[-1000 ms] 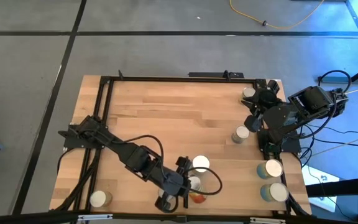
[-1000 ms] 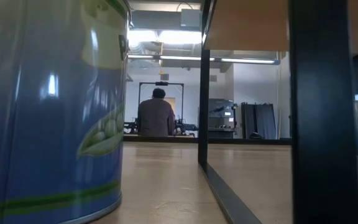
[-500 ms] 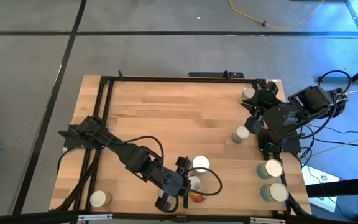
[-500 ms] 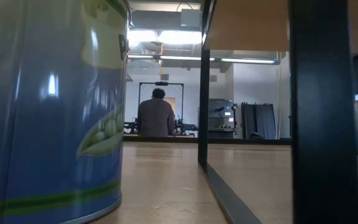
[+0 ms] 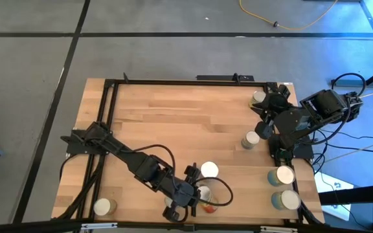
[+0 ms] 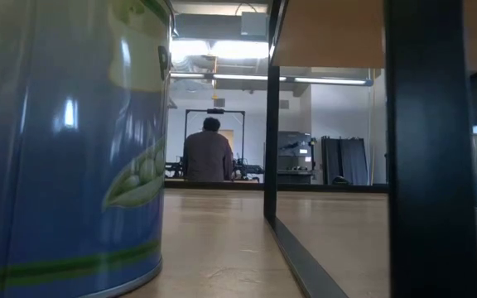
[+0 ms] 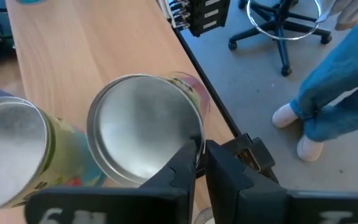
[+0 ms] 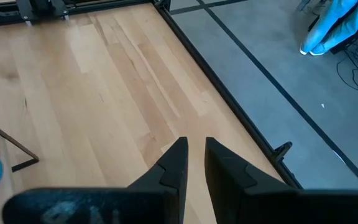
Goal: Pick and place cans onto a shelf
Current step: Put the canned pineapple on the shelf
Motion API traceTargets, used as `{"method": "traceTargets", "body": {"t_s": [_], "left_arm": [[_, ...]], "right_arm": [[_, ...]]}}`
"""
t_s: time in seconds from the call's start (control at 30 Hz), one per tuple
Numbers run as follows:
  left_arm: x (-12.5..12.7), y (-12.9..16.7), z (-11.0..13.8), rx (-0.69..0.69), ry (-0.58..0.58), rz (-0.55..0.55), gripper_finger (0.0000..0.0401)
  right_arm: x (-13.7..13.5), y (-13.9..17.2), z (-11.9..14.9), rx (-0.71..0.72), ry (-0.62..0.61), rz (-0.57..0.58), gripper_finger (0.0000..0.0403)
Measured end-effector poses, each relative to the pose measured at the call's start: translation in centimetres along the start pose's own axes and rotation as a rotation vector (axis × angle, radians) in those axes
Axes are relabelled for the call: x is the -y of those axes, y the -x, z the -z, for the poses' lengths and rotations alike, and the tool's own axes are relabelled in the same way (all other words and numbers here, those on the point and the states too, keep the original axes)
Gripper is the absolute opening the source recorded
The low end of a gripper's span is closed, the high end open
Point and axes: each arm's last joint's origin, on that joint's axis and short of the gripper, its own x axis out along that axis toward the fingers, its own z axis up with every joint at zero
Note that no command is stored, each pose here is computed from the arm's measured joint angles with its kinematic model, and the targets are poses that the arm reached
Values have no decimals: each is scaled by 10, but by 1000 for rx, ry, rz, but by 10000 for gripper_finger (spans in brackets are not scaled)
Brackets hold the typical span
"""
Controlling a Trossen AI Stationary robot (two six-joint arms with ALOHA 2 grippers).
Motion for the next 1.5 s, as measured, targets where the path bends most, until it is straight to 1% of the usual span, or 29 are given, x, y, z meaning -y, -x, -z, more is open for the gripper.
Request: {"method": "traceTargets", "body": {"t_s": [0.23, 0.7, 0.97, 1.03, 1.1, 1.2, 1.27, 1.33, 1.4, 1.5], "left_arm": [[0, 0, -1, 10, 3, -6, 41], [-2, 0, -4, 43, 3, -55, 39], [-3, 13, -14, 86, 2, -55, 39], [-4, 21, -18, 96, 3, -58, 39], [-5, 30, -21, 99, 9, -76, 39], [-8, 45, -23, 75, 26, -154, 39], [-11, 55, -23, 58, 47, -219, 38], [-14, 65, -20, 51, 67, -258, 32], [-16, 73, -17, 37, 89, -288, 17], [-20, 88, -13, 12, 120, -353, 3]], "right_arm": [[0, 0, 0, 0, 0, 0, 57], [0, 0, 0, 0, 0, 0, 57], [0, 0, 0, -6, 8, -9, 57], [-3, 0, 0, -34, 42, -72, 57], [-8, 1, -1, -65, 82, -192, 57], [-22, 6, -6, -78, 149, -464, 57], [-34, 11, -10, -49, 206, -640, 57], [-48, 17, -10, -32, 258, -780, 57], [-63, 20, -8, -32, 303, -851, 57], [-88, 21, 1, -77, 384, -882, 57]]}}
